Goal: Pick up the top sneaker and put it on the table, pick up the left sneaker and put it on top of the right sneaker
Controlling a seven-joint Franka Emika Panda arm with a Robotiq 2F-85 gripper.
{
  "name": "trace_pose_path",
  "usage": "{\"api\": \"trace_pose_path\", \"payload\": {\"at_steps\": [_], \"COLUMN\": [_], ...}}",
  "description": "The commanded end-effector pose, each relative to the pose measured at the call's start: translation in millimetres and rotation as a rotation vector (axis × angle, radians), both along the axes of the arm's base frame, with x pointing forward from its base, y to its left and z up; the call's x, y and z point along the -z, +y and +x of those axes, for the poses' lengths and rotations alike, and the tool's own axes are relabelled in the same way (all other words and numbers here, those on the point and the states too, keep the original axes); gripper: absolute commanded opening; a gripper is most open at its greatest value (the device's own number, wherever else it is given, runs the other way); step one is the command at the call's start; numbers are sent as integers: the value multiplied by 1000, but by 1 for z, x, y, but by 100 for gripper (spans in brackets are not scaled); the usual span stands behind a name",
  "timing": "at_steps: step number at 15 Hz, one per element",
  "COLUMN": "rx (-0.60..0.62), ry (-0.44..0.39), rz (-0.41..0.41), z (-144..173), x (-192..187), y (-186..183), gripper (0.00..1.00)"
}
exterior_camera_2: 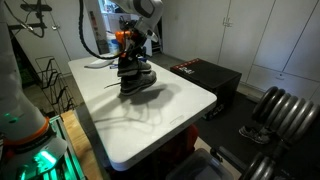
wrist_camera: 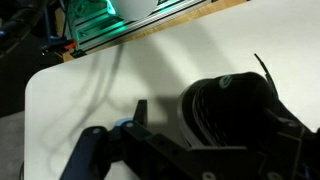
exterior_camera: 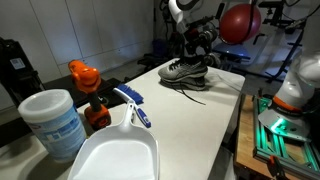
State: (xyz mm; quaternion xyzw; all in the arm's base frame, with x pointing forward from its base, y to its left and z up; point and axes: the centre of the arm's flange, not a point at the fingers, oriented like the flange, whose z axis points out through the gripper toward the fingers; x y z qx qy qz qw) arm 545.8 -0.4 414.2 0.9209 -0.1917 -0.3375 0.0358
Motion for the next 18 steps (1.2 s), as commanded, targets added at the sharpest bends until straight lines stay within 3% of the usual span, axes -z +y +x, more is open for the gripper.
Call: {"api": "trace_pose_path", "payload": {"at_steps": [1,8,15,18], "rx": [41,91,95,113], "ry": [-3,-122,-134,-143], "rz": [-7,22,25,68], "z": [0,-2,0,-1], "x": [-4,-27,-30,-38], "y": [1,-2,0,11], "gripper": [100,100,100,100]}}
